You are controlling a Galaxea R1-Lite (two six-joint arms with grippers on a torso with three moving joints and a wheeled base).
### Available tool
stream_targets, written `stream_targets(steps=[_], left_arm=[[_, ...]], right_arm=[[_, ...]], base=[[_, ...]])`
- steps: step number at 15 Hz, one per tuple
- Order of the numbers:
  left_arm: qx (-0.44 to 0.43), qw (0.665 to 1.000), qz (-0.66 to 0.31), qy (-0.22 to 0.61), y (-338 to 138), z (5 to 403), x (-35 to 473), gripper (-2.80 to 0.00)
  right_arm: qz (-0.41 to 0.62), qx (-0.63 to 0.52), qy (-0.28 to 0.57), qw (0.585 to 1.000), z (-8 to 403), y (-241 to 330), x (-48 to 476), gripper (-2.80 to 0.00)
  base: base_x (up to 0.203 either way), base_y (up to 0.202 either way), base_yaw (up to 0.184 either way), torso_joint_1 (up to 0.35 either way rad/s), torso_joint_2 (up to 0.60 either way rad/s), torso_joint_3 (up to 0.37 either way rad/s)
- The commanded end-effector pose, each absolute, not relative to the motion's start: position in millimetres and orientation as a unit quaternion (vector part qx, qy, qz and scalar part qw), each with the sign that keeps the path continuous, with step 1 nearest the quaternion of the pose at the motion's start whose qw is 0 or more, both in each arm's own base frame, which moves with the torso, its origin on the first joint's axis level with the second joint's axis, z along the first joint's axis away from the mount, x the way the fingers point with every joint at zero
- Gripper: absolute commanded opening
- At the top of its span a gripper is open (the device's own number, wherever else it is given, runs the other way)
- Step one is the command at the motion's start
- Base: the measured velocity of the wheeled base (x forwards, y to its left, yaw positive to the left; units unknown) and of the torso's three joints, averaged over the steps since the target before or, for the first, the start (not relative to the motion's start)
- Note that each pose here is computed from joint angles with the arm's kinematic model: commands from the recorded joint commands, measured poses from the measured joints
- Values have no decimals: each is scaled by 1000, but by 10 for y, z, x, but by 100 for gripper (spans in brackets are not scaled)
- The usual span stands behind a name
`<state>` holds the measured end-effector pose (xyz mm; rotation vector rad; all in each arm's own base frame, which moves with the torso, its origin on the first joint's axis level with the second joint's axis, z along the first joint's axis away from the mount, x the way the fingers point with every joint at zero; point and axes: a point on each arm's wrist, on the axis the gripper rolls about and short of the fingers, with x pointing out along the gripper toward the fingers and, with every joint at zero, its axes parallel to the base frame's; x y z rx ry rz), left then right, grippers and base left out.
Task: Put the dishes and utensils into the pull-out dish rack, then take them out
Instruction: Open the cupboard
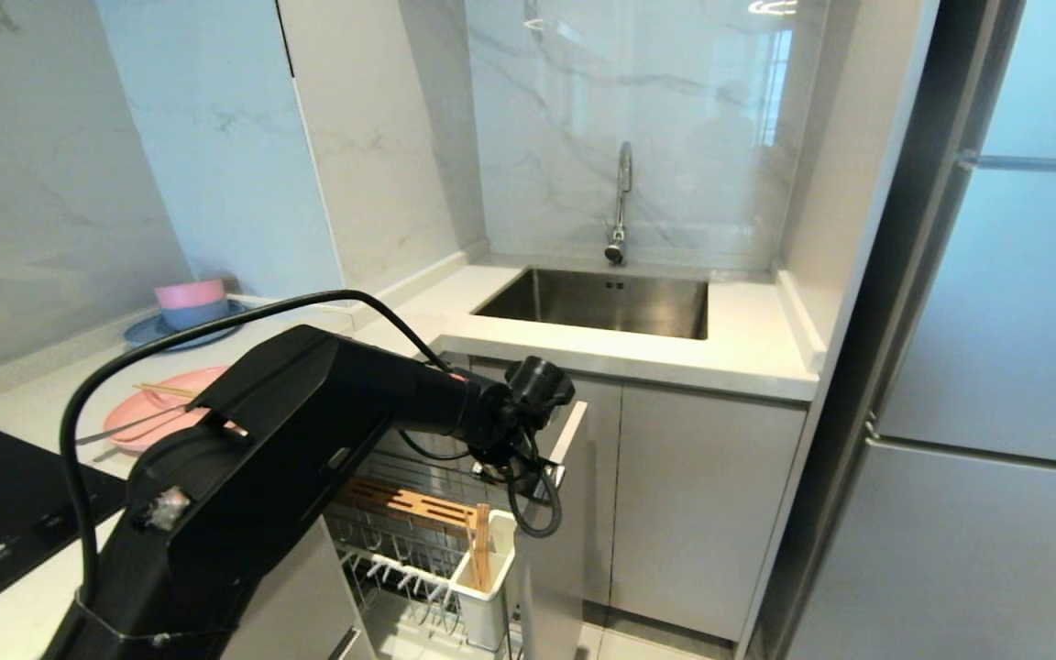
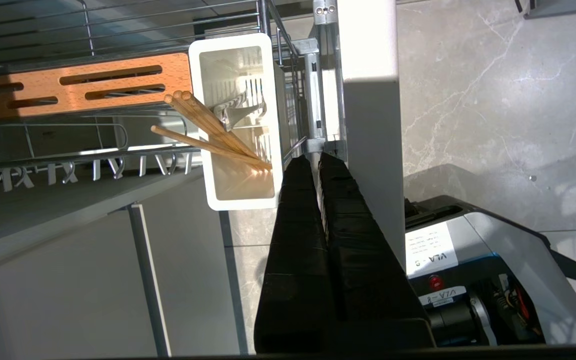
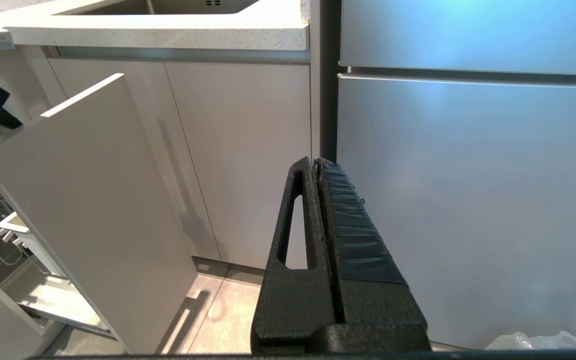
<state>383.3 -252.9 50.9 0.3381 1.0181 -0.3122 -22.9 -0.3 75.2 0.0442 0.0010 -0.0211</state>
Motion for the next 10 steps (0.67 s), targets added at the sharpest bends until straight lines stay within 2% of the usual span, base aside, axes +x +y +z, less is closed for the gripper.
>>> stream_targets(steps=[1, 10], left_arm=[[165, 845, -155, 484, -2592, 492, 3790, -280], [178, 843, -178, 475, -2803, 509, 3652, -280]], right_arm=[[-11, 22, 2, 1000, 748, -3, -227, -280], [-11, 22, 1, 1000, 749, -3, -227, -280]], base=[[0, 0, 0, 0, 0, 0], [0, 0, 0, 0, 0, 0]])
